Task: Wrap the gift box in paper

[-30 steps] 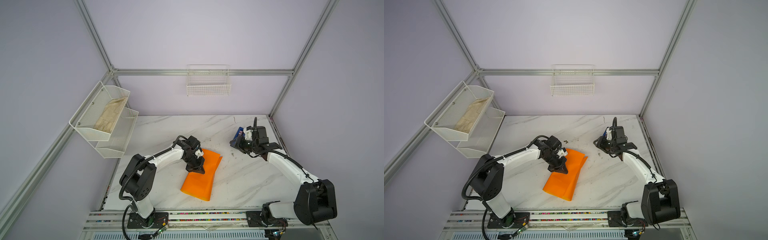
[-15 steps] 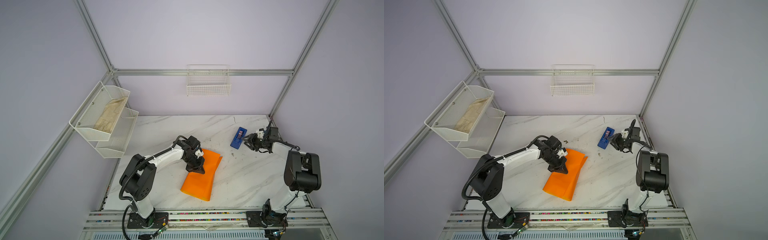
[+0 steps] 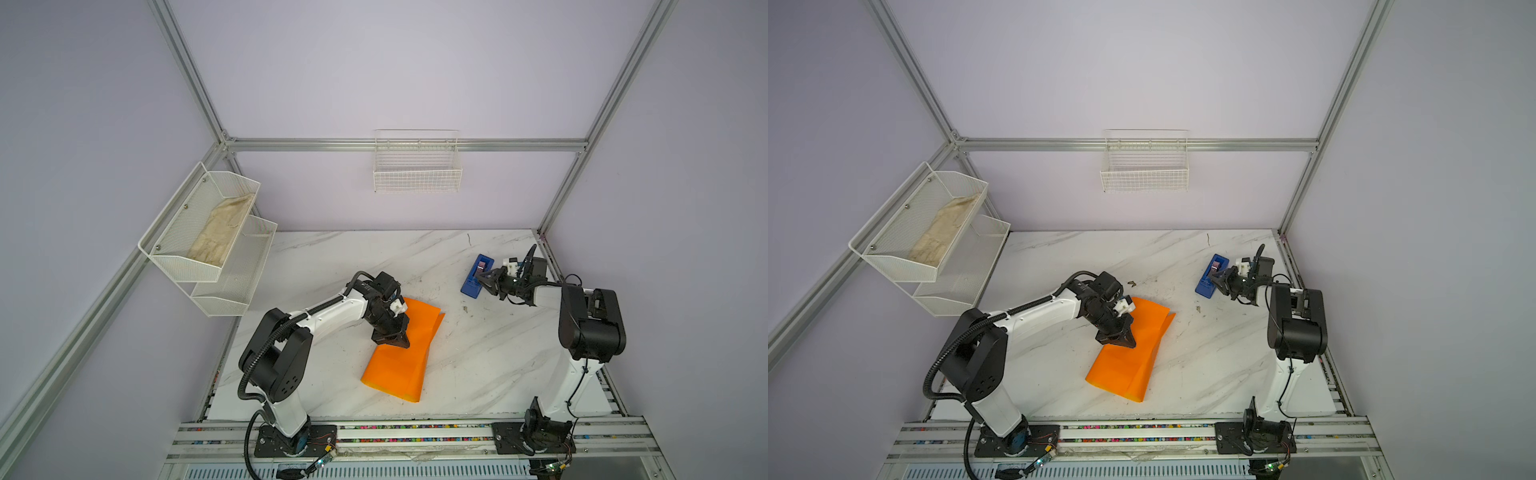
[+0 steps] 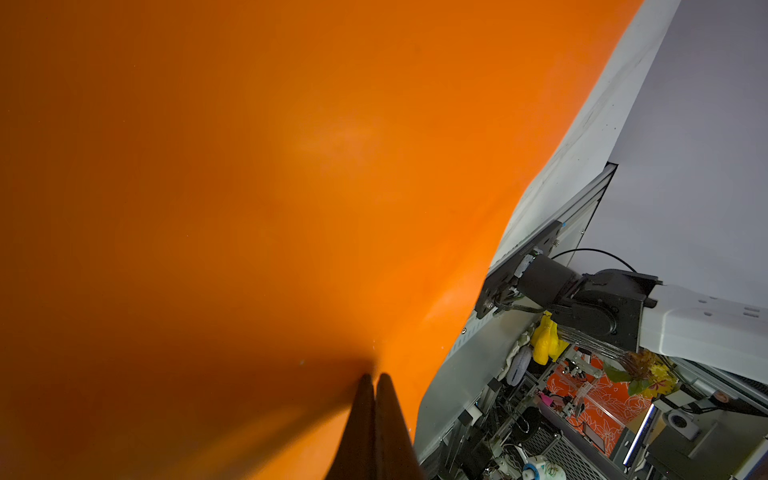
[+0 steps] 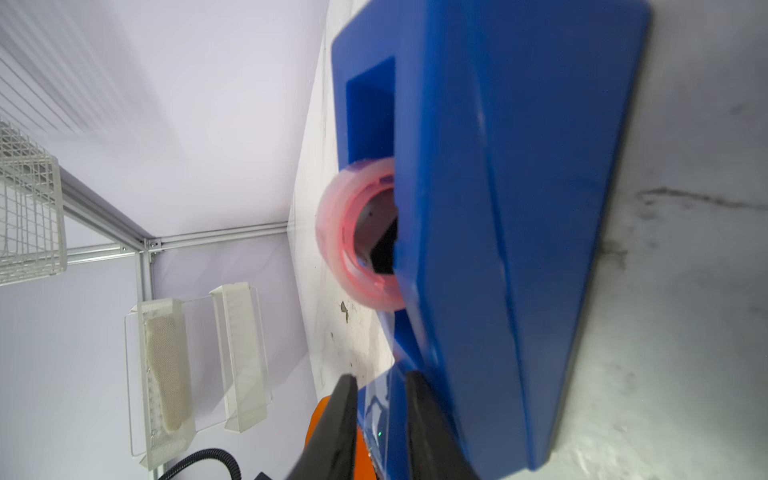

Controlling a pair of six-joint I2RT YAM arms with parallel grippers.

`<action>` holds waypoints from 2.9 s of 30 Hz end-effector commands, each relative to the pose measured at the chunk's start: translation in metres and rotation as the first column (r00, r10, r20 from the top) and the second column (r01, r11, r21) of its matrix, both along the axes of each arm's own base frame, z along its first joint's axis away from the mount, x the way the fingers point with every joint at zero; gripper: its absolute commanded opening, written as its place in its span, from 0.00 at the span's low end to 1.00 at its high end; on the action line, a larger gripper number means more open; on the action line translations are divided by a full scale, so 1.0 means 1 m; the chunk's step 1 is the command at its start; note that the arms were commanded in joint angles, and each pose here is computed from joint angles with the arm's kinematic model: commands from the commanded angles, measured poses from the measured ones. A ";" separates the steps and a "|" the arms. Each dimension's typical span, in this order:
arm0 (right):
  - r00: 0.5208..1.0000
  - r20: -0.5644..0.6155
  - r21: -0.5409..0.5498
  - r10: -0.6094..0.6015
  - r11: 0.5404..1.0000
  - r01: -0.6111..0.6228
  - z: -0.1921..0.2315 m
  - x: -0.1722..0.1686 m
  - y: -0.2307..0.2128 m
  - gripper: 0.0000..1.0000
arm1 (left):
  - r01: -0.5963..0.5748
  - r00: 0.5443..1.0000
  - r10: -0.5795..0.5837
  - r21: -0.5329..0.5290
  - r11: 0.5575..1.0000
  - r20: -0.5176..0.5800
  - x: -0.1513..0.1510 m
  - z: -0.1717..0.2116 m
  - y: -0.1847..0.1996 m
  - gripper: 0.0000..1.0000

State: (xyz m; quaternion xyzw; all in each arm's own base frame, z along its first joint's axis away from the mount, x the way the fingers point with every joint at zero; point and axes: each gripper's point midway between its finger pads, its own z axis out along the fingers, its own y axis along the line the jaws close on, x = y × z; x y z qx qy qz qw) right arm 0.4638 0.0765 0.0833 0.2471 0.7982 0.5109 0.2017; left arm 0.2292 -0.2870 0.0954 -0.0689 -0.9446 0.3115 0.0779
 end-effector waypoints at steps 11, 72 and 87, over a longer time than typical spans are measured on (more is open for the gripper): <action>0.997 0.080 0.029 0.024 0.999 -0.026 0.038 0.010 0.013 0.00 | -0.021 0.999 0.024 0.119 0.993 -0.026 -0.006 -0.030 0.018 0.03; 0.980 -0.134 -0.342 0.148 0.921 -0.186 -0.013 -0.142 0.039 0.00 | -0.018 1.000 0.022 0.130 0.991 -0.023 -0.011 -0.026 0.024 0.02; 0.823 0.120 -0.232 0.555 0.822 -0.521 0.145 -0.196 0.189 0.00 | -0.013 1.000 0.016 0.133 0.991 -0.022 -0.010 -0.027 0.023 0.01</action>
